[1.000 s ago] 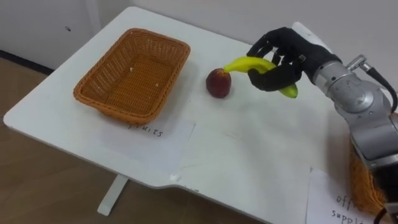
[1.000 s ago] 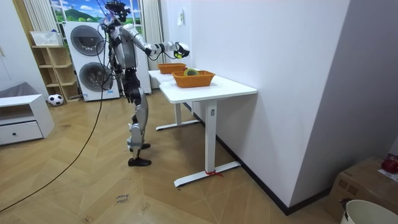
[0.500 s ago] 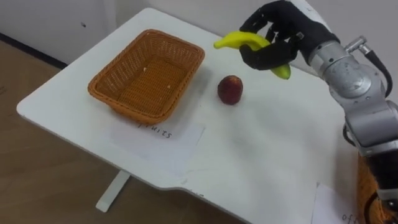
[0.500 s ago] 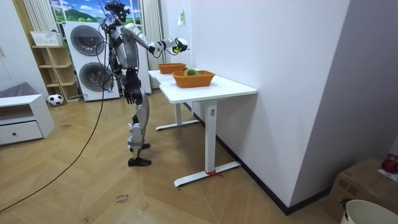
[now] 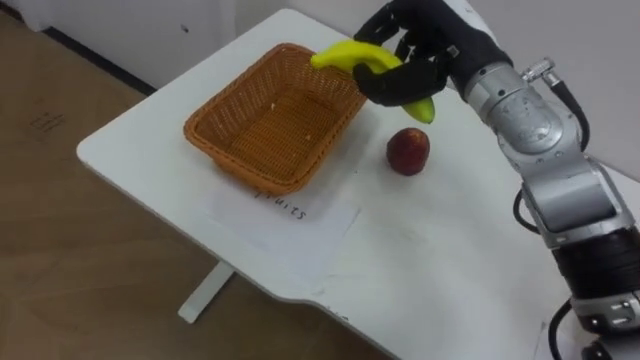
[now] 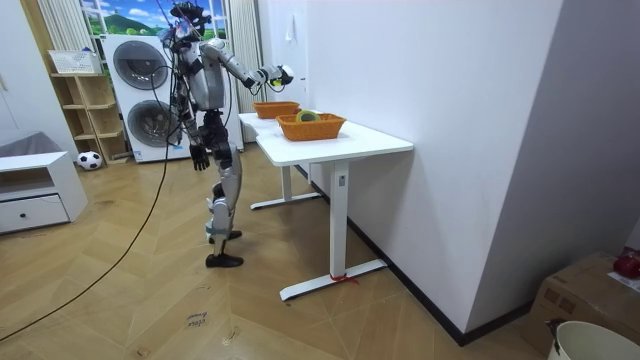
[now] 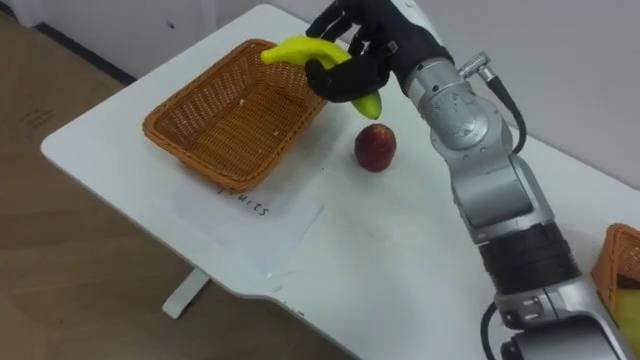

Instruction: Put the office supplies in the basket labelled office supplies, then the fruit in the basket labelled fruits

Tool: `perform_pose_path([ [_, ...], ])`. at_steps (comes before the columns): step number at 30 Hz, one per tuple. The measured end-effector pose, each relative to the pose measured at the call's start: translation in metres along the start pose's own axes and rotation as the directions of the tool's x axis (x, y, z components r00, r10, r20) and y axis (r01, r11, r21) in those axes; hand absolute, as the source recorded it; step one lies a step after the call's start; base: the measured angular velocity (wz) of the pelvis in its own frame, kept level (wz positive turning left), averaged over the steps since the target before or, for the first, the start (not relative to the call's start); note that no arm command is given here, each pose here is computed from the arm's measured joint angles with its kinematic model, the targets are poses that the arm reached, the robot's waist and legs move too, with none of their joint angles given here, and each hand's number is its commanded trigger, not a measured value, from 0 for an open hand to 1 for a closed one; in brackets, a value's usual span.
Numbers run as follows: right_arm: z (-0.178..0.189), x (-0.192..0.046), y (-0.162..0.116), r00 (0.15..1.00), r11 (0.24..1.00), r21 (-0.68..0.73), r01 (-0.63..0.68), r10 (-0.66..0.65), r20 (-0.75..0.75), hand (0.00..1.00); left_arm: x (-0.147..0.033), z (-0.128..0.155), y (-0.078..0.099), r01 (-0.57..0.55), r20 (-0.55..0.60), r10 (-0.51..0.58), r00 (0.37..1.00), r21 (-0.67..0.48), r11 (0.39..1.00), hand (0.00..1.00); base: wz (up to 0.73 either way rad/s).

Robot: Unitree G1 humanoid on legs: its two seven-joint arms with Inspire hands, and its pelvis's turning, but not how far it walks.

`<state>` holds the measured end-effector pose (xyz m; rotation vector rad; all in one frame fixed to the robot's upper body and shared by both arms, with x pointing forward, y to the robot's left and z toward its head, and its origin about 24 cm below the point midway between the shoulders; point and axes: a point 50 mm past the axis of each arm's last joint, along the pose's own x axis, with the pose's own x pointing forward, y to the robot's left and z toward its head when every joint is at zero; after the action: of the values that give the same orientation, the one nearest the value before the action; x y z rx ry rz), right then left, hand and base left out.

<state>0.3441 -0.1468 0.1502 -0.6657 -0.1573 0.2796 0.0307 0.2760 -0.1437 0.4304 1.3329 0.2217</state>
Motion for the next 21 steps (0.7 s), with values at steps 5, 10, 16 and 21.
perform_pose_path([
  [5,-0.004,0.005,0.004,0.999,1.000,-0.010,-0.017,0.016,-0.027,1.00,0.000,-0.007,-0.002,0.009,-0.024,-0.009,1.000,0.002,1.000,0.00,0.03],
  [10,-0.006,0.008,0.004,0.999,1.000,-0.011,-0.020,0.020,-0.039,1.00,0.000,-0.012,-0.005,0.019,-0.046,-0.019,0.999,0.003,1.000,0.00,0.01],
  [16,-0.002,0.010,0.024,0.997,0.997,-0.031,-0.074,0.073,-0.028,1.00,0.000,-0.010,-0.006,0.010,-0.039,-0.010,0.999,0.000,1.000,0.00,0.00],
  [21,-0.006,0.012,0.034,0.995,0.996,-0.010,-0.089,0.088,-0.051,1.00,0.000,-0.005,-0.005,-0.014,-0.025,0.014,1.000,0.000,1.000,0.00,0.00],
])
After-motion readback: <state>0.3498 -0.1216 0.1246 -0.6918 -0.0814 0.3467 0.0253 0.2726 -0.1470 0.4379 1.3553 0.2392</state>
